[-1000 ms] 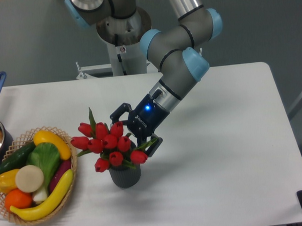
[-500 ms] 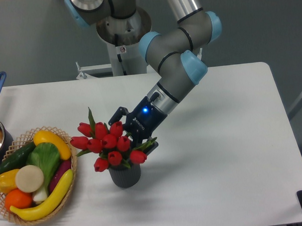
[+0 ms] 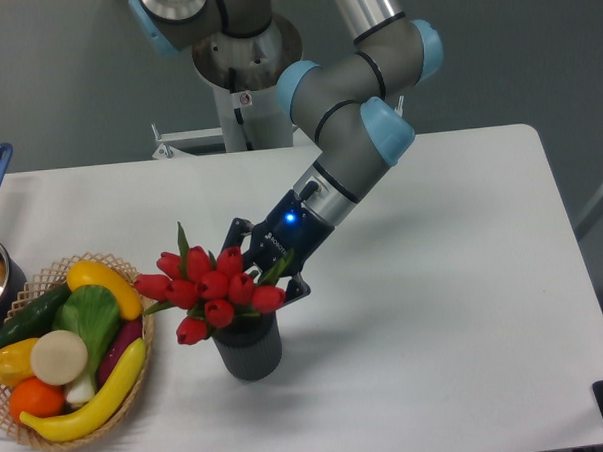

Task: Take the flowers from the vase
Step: 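Lift the gripped tulips straight up out of the grey vase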

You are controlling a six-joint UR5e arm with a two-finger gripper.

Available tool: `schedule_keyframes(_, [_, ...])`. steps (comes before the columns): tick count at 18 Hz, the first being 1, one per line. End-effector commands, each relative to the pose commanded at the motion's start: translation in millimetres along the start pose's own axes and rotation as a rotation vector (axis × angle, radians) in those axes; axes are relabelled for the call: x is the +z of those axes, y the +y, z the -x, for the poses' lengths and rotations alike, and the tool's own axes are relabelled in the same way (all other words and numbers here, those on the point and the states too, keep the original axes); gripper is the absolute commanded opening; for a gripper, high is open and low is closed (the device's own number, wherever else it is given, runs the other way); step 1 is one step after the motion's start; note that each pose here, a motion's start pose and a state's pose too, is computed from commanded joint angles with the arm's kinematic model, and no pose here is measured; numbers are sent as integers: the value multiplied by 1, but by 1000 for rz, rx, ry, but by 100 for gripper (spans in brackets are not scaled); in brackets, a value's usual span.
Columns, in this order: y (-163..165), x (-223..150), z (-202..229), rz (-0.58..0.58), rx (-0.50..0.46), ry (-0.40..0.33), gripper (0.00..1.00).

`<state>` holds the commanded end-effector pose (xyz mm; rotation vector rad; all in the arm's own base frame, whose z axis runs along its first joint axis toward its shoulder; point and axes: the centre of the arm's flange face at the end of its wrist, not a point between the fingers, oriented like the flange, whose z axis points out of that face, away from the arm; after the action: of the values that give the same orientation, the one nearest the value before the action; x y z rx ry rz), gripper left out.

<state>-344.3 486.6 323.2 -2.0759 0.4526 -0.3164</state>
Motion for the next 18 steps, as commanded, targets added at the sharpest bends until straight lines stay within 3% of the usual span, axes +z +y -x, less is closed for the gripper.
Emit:
schedule_keyframes(6, [-26, -20, -2, -15, -65, -36, 44])
schedule_keyframes(18, [-87, -85, -7, -200, -164, -74, 44])
